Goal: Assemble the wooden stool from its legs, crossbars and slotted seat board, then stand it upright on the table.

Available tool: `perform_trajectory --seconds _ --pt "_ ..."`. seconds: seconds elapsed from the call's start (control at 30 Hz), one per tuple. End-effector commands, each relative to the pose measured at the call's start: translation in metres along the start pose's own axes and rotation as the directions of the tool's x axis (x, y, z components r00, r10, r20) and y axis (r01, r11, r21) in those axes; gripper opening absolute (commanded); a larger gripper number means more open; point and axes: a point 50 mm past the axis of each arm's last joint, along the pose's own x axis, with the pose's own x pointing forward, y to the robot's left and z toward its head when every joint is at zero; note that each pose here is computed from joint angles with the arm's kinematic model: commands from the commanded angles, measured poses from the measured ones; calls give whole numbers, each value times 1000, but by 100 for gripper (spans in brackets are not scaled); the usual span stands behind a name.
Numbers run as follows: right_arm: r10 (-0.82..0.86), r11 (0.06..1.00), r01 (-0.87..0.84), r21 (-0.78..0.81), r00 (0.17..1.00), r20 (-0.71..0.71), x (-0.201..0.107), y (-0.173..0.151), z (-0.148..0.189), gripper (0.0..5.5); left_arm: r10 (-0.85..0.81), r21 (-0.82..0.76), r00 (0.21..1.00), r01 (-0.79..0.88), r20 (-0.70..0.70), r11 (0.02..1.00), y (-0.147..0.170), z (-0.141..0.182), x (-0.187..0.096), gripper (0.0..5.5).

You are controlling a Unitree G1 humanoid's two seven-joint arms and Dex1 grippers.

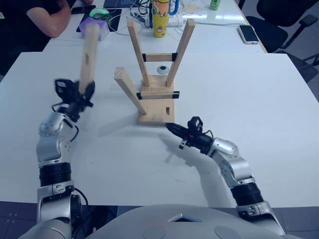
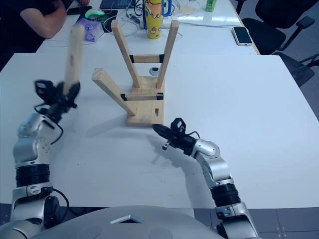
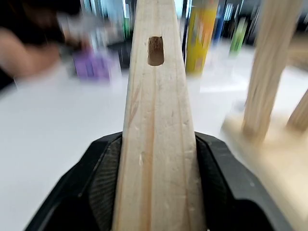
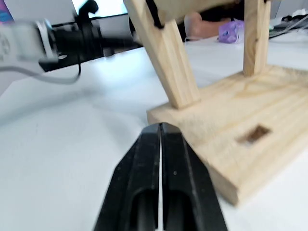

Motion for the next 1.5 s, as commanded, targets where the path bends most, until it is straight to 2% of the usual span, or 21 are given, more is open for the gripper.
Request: perform_trajectory --seconds 0.03,0.27,0.4,0.53,0.67,0.77,0.97,1.33,1.5 --pt "47 996 -49 72 998 39 -5 -7 5 0 -202 -21 964 209 171 978 -32 38 -7 208" --pt "15 998 -16 68 1000 11 -10 -18 -4 0 -476 -67 838 509 267 858 -60 96 -27 208" --pt "-3 998 3 67 1000 2 -13 -23 -8 0 -588 -108 773 623 240 775 -78 105 -32 208" --pt "66 992 -70 106 997 42 -17 -22 1 39 -727 -208 679 729 103 652 -107 78 -44 208" --pt "168 962 -181 206 983 78 -28 -25 18 100 -761 -296 649 732 27 614 -122 43 -51 208" --pt "251 940 -259 222 966 64 -38 -30 36 146 -795 -317 607 756 8 573 -128 30 -50 208" --pt "333 906 -342 251 940 76 -50 -40 68 231 -826 -353 563 770 -15 532 -115 17 -45 208" --pt "363 870 -386 307 923 130 -44 -36 77 388 -891 -454 440 775 -111 439 -104 -12 -54 208" --pt "381 830 -419 368 908 174 -43 -30 77 456 -896 -470 420 767 -146 437 -95 -22 -57 208"
